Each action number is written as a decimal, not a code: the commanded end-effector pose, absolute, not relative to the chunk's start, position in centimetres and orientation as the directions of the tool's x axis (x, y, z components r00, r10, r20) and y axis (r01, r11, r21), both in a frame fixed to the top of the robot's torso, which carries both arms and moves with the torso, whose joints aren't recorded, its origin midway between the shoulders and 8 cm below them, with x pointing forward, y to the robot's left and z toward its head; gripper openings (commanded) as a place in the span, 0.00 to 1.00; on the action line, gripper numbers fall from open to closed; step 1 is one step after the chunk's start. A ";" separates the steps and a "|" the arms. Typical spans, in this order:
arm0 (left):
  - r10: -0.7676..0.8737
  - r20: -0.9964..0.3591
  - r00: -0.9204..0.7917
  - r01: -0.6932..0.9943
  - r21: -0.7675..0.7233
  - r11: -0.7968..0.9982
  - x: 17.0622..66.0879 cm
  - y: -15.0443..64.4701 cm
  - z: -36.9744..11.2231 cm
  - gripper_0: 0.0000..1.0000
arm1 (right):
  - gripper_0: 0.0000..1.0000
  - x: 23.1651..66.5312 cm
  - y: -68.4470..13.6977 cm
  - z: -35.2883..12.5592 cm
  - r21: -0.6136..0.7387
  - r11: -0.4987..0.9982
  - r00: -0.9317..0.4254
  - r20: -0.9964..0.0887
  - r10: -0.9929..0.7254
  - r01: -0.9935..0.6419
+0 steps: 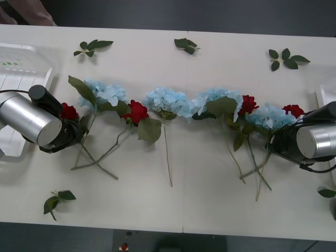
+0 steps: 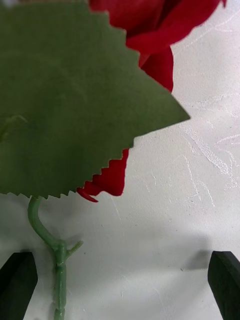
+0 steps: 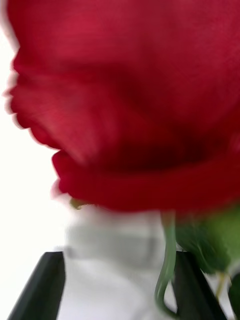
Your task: Put the red flowers into the right box and the blue flowers into the left box
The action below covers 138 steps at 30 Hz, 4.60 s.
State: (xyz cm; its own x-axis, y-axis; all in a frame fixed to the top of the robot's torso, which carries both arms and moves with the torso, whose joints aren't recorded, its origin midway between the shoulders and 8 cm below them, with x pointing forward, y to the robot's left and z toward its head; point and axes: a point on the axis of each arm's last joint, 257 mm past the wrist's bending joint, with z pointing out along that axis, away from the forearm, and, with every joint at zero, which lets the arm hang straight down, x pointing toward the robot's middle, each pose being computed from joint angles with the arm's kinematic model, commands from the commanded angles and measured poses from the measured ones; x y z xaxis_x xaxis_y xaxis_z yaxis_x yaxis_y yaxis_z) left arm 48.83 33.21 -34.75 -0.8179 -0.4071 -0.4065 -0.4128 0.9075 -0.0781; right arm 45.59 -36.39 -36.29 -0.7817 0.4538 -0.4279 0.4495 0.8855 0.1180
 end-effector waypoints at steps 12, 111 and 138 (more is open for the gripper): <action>-0.398 -0.435 -0.808 -0.400 -0.092 0.912 50.3 32.5 -33.5 0.00 | 0.00 46.0 -35.8 -35.9 0.133 0.872 -0.765 -0.430 0.479 0.471; -0.453 -0.878 -0.154 0.849 -0.352 0.393 48.3 -13.3 9.2 0.00 | 0.94 48.1 -63.8 -18.2 -0.127 0.977 -0.753 -0.656 0.048 0.172; -0.500 -0.749 -0.435 0.787 -0.586 0.193 47.7 -13.5 7.5 0.00 | 0.94 42.2 -39.1 -6.8 0.099 0.648 -0.457 -0.788 -0.413 -0.756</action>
